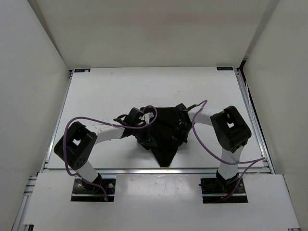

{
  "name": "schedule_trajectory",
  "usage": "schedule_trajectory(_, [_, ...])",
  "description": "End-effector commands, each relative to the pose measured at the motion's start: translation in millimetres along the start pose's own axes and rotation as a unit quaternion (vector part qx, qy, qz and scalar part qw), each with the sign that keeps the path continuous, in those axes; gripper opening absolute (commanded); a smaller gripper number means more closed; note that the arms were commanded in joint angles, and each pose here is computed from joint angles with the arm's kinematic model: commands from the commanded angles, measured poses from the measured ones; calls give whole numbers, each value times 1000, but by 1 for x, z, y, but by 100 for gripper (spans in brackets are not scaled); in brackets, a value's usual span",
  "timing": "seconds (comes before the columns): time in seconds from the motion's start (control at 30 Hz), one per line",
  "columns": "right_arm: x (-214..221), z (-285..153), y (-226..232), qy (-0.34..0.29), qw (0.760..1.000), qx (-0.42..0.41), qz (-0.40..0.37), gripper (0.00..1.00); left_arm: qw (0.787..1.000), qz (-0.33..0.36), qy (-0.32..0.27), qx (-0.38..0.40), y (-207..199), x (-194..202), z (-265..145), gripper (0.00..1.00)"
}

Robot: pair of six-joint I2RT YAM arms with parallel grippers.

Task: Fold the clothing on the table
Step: Flatten the skirt out

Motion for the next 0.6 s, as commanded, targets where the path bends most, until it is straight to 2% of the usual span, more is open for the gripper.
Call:
schedule_trajectory(0.0, [-2,21,-17,-31,998,40,33,1,1000,15,-16,16,-7,-8,-8,0])
schedule_trajectory(0.13, [-5,13,-20,-59,997,43,31,0,1000,14,-12,6,-2,-7,-8,0])
schedule_trajectory(0.3, [-8,-43,-16,-139,990,-24,19,0,1000,9,-19,-6,6,-8,-10,0])
schedule_trajectory(0.47, [-14,-66,-62,-170,984,-31,51,0,999,3,-26,-26,17,-10,-19,0])
schedule_trajectory(0.57, [-11,-54,-96,-158,984,-17,78,0,999,1,-25,-32,21,-6,-21,0])
Point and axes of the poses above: each gripper's point midway between its finger pads, its own z axis out along the fingers, its own y axis along the line the jaws close on, x = y × z, the point moved 6 cm from there along -z, back along the fingers, and after that the axes turned 11 degrees about z, right-handed, at the moved point
